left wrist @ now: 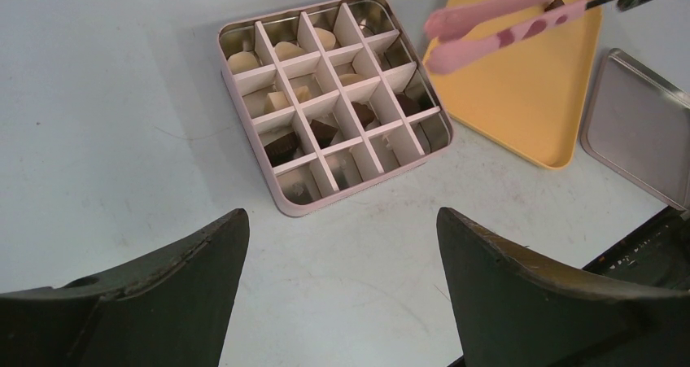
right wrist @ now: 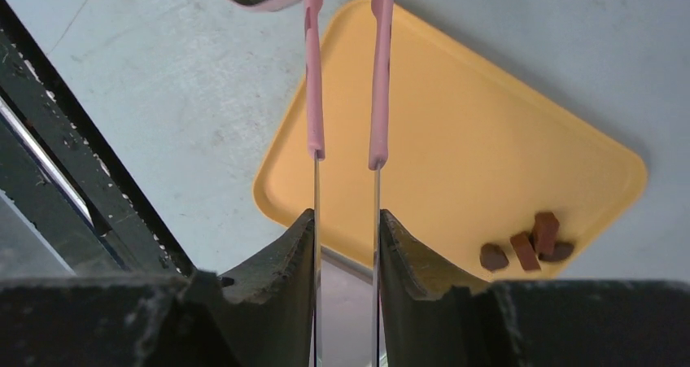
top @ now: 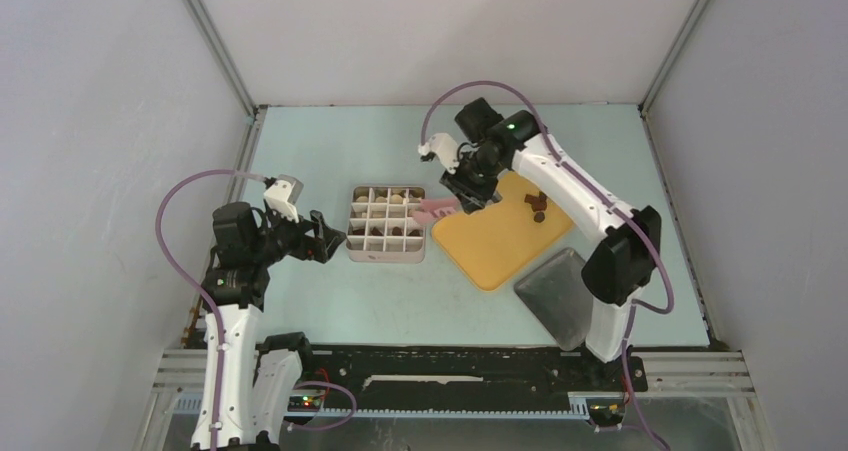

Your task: Pack the chocolate

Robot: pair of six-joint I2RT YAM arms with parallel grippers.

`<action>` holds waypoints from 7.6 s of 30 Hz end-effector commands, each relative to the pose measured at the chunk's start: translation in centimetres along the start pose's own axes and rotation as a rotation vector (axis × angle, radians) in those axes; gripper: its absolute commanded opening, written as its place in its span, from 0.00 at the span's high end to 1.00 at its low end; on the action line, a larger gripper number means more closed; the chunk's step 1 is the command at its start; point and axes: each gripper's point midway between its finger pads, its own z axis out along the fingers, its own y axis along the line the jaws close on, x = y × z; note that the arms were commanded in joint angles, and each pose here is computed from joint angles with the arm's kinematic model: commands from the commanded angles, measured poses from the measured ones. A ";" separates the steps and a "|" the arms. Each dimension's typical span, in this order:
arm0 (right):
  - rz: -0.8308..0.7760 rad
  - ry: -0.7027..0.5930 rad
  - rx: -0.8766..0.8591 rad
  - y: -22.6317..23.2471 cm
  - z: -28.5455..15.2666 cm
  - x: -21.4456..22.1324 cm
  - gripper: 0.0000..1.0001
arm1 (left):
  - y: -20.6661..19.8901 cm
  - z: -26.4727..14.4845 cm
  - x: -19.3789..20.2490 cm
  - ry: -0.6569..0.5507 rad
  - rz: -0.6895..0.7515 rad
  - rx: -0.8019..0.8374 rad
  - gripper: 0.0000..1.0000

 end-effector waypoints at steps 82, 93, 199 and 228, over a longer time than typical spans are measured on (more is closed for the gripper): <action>0.390 -0.151 0.286 -4.0 -8.5 15.4 0.88 | -0.2 0.4 0.4 -0.016 -0.010 0.025 0.10; -0.042 -0.168 0.012 4.1 -5.1 6.0 0.86 | 0.2 0.0 0.2 -0.020 0.002 -0.008 0.10; 0.547 -0.023 0.393 -7.6 -7.1 19.5 0.78 | 1.4 0.5 0.6 -0.004 -0.052 -0.020 0.11; 0.699 0.075 0.400 -11.7 -3.1 21.8 0.71 | 1.2 0.3 0.4 -0.011 -0.044 -0.022 0.11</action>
